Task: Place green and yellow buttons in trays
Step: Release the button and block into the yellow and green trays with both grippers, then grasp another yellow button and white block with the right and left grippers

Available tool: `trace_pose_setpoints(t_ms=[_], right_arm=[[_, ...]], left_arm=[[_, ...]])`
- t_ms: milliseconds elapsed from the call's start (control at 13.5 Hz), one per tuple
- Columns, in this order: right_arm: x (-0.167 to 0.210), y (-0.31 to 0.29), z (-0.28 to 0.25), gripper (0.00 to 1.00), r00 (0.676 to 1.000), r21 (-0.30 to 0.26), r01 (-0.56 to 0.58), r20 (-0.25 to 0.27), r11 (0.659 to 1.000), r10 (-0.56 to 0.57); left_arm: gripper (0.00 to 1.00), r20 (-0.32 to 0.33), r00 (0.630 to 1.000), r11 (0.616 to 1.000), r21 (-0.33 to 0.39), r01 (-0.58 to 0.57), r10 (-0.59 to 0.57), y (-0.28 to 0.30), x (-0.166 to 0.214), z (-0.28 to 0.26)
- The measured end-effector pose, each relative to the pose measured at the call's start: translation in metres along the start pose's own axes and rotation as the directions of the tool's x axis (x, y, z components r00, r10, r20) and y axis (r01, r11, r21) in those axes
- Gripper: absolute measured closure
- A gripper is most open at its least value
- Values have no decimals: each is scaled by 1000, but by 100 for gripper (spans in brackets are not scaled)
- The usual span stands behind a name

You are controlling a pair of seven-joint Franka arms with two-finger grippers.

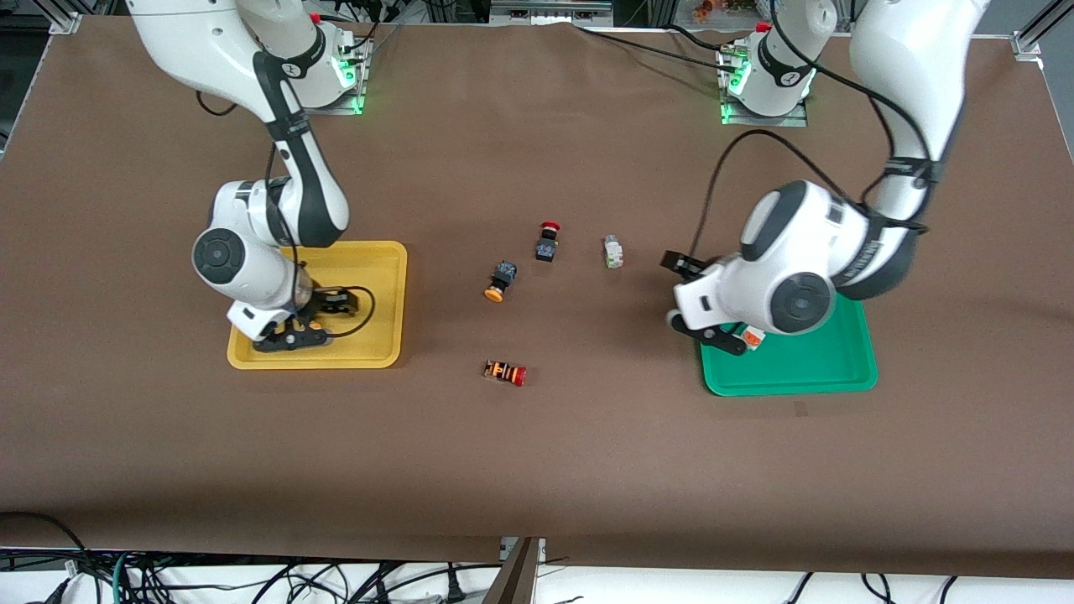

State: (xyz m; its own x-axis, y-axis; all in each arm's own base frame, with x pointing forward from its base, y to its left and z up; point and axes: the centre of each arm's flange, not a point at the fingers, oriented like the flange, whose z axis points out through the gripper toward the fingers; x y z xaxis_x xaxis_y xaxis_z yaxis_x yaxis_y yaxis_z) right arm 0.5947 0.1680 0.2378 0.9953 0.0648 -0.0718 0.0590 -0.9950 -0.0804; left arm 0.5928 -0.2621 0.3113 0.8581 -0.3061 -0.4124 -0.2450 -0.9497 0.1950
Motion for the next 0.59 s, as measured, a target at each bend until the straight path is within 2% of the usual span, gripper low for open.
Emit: trace_pose_setpoints(t_ms=[223, 446, 595], right_arm=[[-3, -110, -15, 14, 985, 61, -170, 10, 984, 170], [-18, -187, 10, 14, 944, 62, -329, 34, 942, 328], [-31, -220, 35, 15, 924, 59, -382, 24, 922, 381]], left_arm=[[0, -57, 989, 991, 6, 134, -134, 43, 7, 67], [0, -125, 965, 973, -10, 231, -230, 86, 1, 130], [0, -156, 956, 968, -24, 248, -249, 97, -5, 159]])
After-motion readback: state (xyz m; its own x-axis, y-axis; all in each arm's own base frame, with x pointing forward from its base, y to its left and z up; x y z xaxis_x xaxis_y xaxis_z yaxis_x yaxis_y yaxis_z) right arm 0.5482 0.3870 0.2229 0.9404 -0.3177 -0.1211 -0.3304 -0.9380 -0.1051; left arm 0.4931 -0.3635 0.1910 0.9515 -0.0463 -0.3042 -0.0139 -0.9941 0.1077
